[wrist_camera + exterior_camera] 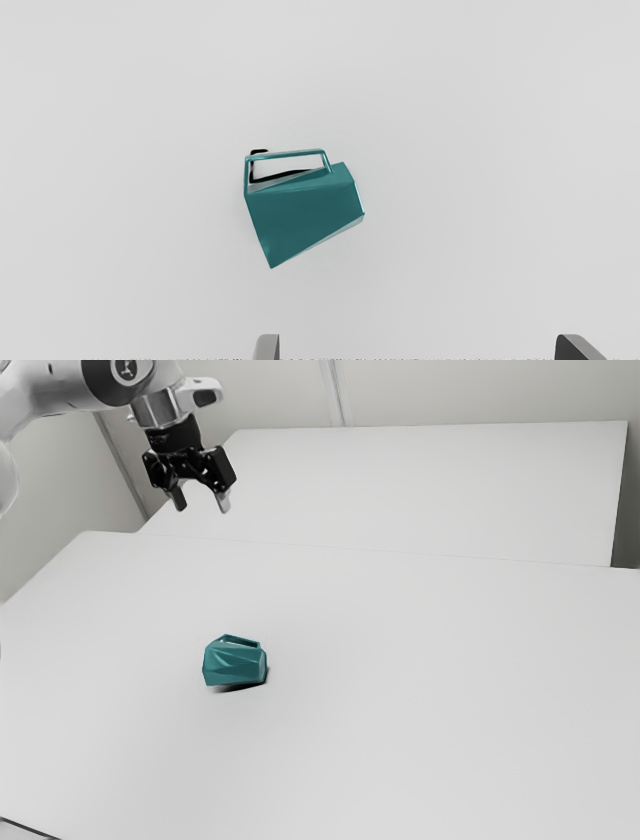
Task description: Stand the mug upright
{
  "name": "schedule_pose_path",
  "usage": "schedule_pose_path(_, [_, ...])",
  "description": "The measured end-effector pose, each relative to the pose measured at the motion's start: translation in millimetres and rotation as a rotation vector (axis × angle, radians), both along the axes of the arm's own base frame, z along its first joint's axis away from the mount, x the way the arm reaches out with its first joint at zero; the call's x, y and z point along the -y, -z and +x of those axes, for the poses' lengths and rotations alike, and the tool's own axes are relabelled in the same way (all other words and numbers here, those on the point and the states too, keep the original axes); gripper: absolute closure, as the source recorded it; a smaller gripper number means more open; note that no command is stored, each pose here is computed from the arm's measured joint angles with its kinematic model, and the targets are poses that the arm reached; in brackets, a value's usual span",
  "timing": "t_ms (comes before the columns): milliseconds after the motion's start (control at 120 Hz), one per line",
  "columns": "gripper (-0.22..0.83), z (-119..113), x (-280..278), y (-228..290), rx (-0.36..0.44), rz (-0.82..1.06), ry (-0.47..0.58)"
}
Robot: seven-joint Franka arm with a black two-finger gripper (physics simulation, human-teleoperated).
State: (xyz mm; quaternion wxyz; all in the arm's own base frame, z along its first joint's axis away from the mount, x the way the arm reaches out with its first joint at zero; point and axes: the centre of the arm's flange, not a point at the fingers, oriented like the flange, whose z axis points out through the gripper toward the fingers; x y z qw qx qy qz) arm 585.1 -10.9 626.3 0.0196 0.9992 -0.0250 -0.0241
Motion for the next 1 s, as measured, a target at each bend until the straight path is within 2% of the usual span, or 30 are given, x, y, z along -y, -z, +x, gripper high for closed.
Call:
schedule_pose_path(267, [0.0,-1,1,7,-0.026,-0.027,0.012])
schedule_pose_path(442, [0.0,0,-3,37,-0.091,-0.047,0.007])
schedule_pose_path(658, [0.0,-5,-52,86,-0.168,-0.089,-0.092])
schedule_pose_path(850, [0.0,-17,-97,123,-0.218,-0.22,-0.188])
schedule_pose_path(1000, [0.0,-28,-119,155,-0.253,-0.328,-0.222])
